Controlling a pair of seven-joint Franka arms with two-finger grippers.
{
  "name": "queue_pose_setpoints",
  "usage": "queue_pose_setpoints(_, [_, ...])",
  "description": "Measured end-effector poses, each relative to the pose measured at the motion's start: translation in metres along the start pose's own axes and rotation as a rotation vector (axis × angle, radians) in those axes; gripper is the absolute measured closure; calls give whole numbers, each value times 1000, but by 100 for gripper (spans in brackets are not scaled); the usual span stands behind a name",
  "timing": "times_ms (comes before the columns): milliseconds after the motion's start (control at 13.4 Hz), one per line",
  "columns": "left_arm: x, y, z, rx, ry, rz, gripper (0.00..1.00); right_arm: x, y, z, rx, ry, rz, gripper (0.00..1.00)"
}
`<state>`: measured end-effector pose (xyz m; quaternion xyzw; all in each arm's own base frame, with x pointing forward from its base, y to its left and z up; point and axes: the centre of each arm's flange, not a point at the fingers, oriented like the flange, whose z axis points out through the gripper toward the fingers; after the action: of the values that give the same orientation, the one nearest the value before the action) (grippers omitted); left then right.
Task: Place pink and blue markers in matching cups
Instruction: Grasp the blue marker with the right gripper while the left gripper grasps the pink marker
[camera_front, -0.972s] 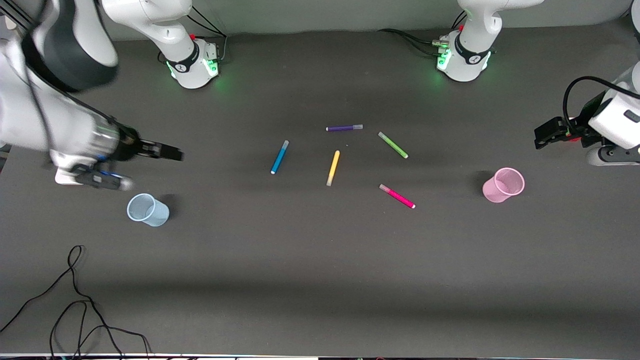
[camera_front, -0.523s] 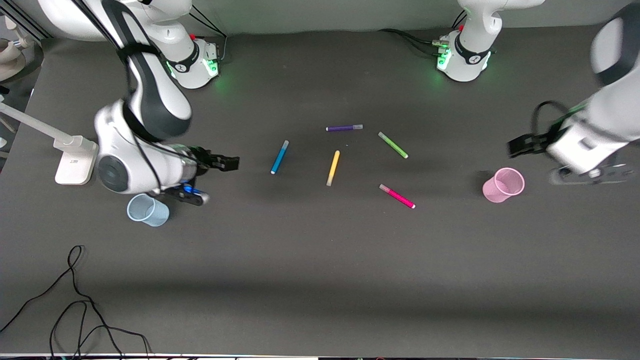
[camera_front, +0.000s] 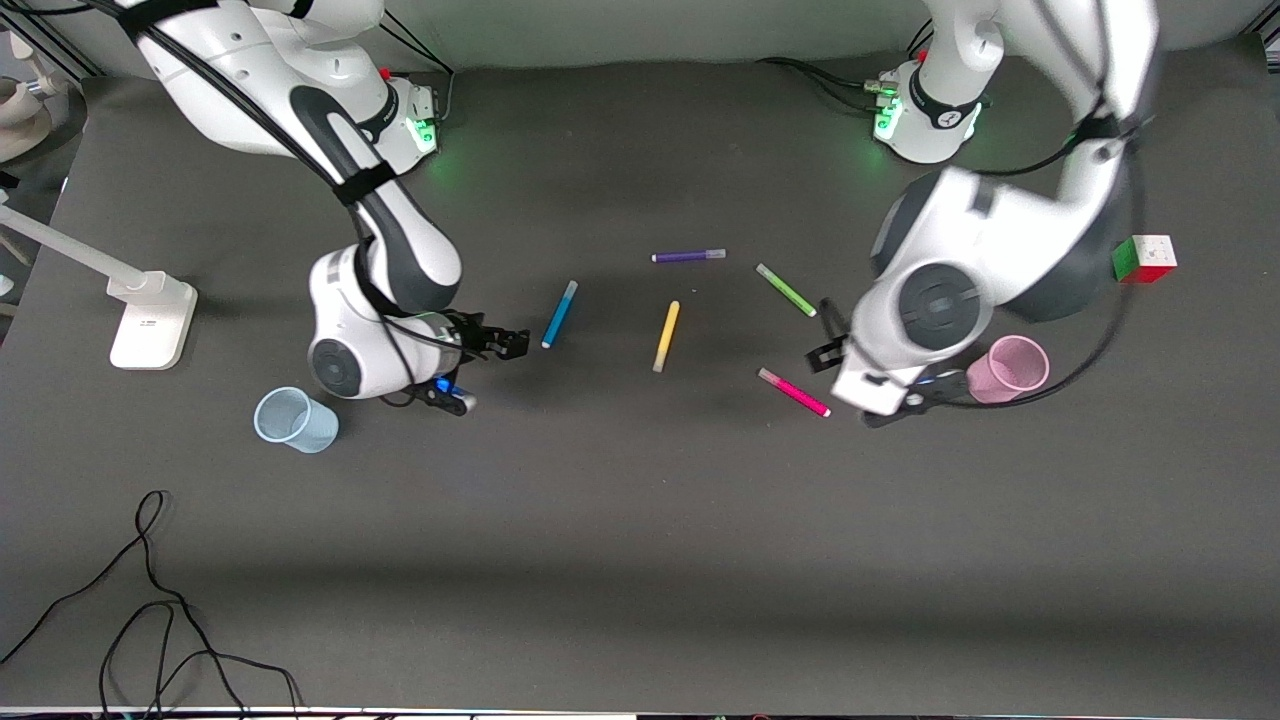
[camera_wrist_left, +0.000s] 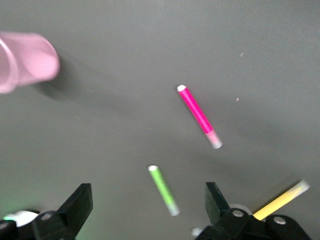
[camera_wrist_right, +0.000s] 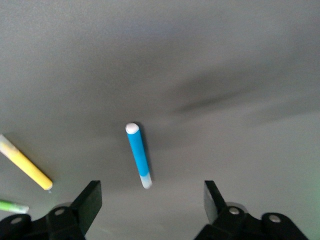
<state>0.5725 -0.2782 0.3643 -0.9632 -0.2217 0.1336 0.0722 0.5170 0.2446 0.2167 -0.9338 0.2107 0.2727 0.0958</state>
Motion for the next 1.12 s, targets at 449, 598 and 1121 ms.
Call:
queue_pose_setpoints(449, [32,37,103,-123,-137,-277,3,8,-20,58,10,39,44,14])
queue_pose_setpoints(598, [31,44,138,-137,-152,-333,5,10,-22,71,6,39,53,21])
queue_pose_setpoints(1121, [11,51,196,-155,-141,-370,48,12,-22,72,10,40,61,83])
